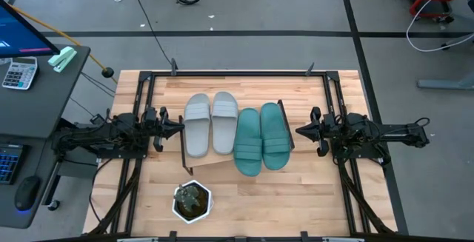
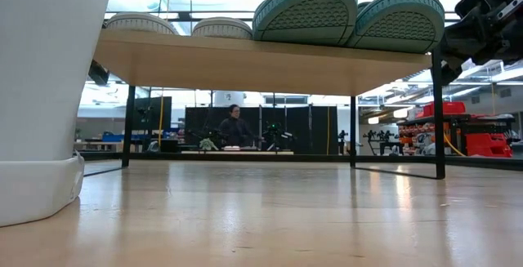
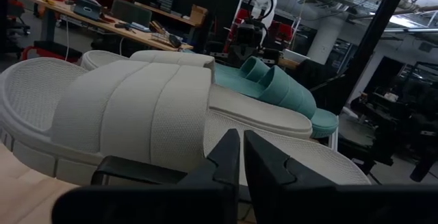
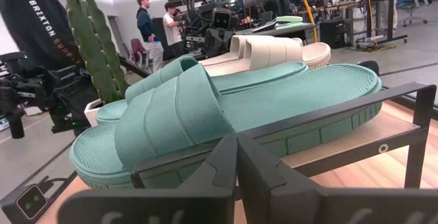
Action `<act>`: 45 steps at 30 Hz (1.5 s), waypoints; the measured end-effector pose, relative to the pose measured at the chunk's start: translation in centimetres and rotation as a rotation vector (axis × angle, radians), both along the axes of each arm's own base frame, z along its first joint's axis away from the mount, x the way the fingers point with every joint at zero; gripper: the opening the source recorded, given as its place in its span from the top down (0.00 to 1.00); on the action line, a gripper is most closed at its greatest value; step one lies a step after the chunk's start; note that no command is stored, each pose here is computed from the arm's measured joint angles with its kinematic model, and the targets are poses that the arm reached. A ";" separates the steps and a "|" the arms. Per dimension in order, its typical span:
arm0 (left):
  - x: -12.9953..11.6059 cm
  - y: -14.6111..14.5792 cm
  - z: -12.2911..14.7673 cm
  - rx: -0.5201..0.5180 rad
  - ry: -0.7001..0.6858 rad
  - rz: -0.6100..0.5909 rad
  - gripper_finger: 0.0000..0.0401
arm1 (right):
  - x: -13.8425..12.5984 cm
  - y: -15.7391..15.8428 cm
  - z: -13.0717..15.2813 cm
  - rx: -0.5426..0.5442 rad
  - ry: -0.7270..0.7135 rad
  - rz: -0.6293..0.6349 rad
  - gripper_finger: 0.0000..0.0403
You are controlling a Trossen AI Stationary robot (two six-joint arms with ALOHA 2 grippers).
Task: Pick and place slides into the shelf
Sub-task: Return to Home Position
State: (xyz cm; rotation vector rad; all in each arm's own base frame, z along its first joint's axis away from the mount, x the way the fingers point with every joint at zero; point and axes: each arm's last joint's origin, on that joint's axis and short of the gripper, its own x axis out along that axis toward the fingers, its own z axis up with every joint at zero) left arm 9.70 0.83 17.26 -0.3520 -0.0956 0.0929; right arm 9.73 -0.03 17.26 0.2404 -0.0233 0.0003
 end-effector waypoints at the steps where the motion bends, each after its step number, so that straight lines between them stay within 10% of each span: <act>1: 0.0 0.0 0.0 0.000 0.000 0.000 0.94 | 0.0 0.0 0.0 0.000 0.000 0.000 0.96; 45: 0.0 0.0 0.0 0.000 0.000 0.000 0.93 | 0.0 0.0 0.0 0.000 0.000 0.000 0.96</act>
